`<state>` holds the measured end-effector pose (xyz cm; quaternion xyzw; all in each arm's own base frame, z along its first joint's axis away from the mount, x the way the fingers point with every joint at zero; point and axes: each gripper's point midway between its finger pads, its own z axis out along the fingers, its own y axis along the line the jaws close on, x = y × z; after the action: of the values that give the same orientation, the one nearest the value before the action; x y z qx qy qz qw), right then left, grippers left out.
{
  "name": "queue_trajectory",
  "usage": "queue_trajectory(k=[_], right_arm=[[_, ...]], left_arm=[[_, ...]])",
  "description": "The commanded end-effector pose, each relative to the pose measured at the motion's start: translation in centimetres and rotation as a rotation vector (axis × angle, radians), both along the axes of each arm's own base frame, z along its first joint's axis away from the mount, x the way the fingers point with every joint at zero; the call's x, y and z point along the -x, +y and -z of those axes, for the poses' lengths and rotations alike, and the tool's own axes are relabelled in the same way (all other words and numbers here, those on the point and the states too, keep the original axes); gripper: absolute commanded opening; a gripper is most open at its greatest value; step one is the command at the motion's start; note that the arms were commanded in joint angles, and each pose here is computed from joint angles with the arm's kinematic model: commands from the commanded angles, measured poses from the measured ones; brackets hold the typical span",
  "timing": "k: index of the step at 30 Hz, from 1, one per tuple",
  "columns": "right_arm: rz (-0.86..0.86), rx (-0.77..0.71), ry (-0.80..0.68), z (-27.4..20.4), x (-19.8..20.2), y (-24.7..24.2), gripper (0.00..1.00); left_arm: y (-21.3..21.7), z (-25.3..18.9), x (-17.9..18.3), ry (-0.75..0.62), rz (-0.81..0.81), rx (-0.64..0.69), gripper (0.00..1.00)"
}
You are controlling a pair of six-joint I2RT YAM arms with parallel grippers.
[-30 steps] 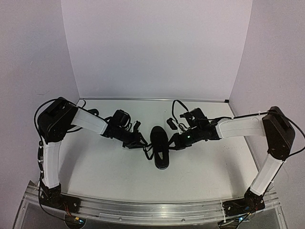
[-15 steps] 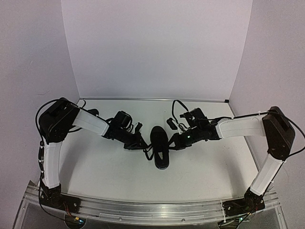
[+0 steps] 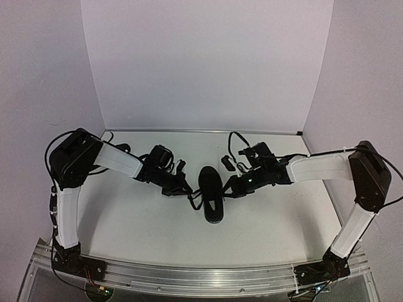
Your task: Tie the shoes
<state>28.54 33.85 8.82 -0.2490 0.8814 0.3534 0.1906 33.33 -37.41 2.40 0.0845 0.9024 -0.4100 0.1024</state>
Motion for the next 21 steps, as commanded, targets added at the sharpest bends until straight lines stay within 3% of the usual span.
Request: queue_trajectory(k=[1,10,21], right_arm=[[0.043,0.002,-0.055,-2.6,-0.2,-1.4,0.0],[0.212,0.055,-0.094,-4.7,-0.9,-6.6,0.0],[0.569,0.187,-0.065,-1.5,-1.1,-15.1,0.0]], left_arm=[[1.1,-7.4,-3.7,-0.173,-0.071,0.022,0.0],[4.5,-12.6,-7.1,-0.264,-0.169,-0.003,0.0],[11.9,-11.5,-8.1,-0.24,-0.385,-0.112,0.0]])
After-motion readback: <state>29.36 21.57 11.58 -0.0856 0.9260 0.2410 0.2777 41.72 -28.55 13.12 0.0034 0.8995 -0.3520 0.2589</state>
